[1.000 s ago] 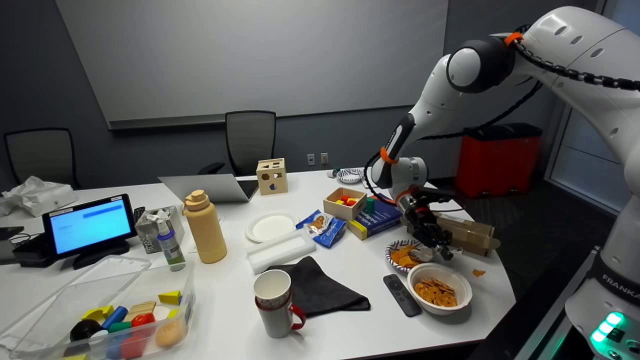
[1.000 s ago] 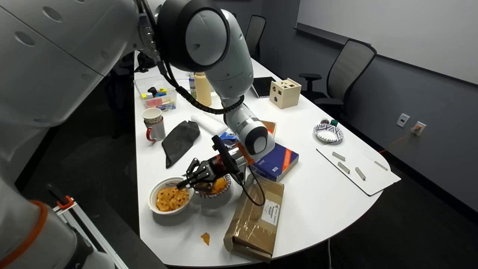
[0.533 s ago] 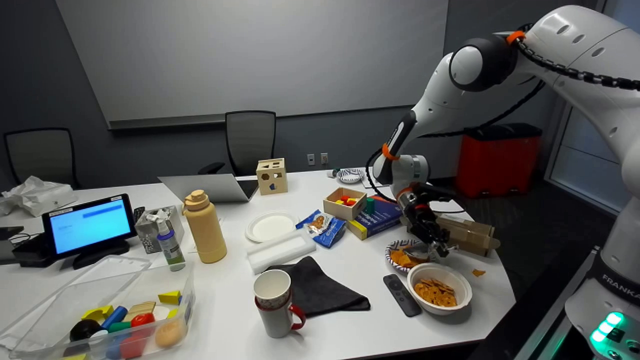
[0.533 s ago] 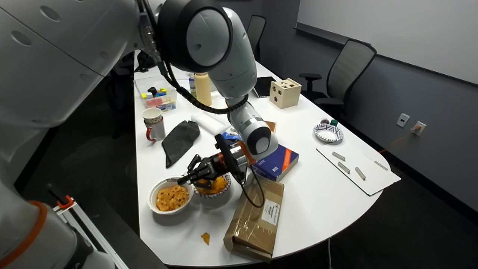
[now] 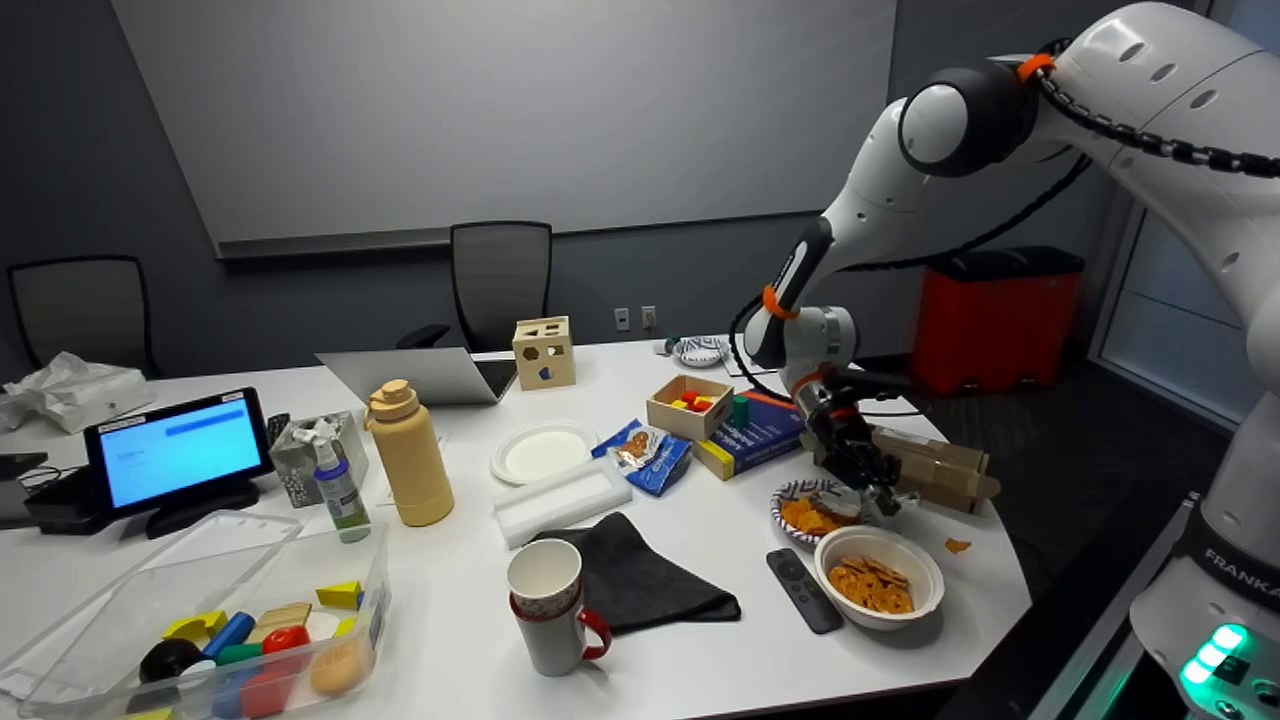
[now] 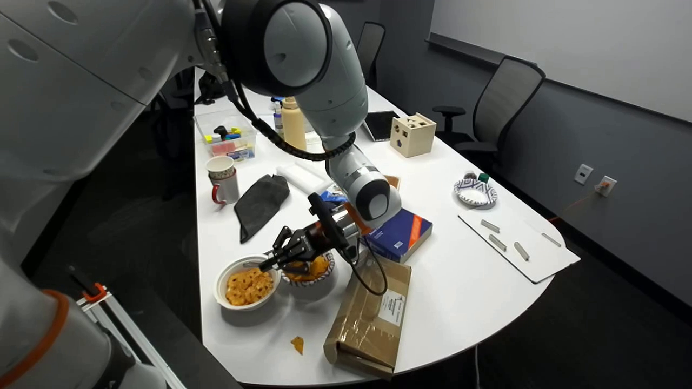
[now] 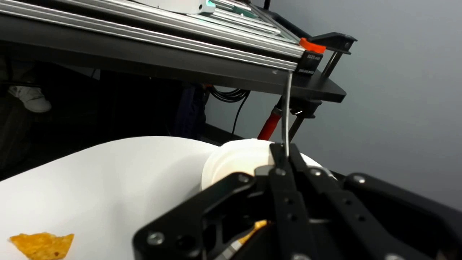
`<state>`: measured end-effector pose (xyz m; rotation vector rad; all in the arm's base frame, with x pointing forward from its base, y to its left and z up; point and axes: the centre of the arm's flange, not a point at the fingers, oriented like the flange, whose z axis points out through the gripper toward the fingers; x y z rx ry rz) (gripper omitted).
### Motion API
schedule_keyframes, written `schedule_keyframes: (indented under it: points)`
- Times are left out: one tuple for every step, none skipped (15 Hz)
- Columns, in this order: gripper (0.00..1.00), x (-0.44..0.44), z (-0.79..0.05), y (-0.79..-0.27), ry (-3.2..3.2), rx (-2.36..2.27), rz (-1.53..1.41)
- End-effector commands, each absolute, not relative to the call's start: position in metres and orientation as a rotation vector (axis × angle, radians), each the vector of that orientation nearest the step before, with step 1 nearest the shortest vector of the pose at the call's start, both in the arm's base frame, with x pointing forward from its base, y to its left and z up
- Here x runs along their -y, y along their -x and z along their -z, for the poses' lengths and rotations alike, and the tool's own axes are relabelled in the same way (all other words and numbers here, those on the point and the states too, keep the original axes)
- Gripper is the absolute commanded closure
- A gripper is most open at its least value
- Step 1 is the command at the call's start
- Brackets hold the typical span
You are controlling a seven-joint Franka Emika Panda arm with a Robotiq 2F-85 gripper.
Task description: Pick up the spatula and scoop some chips from the white and purple bowl
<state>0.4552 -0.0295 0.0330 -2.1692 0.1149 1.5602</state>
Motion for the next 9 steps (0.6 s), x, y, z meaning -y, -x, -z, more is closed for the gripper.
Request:
schedule_keyframes:
  points:
    - [0.99, 0.023, -0.014, -0.441, 2.111, -0.129, -1.689]
    - [0.99, 0.021, -0.008, -0.438, 2.077, -0.125, -1.722]
    - [0.99, 0.02, -0.004, -0.434, 2.05, -0.125, -1.747]
    - [0.99, 0.018, 0.0, -0.43, 2.006, -0.118, -1.777]
    - [0.99, 0.017, 0.001, -0.428, 1.978, -0.109, -1.787]
    - [0.99, 0.016, 0.002, -0.427, 1.954, -0.091, -1.781]
    - [0.99, 0.015, 0.001, -0.426, 1.939, -0.079, -1.766]
    - [0.99, 0.014, -0.001, -0.426, 1.932, -0.063, -1.738]
    - [0.99, 0.013, -0.002, -0.426, 1.935, -0.051, -1.708]
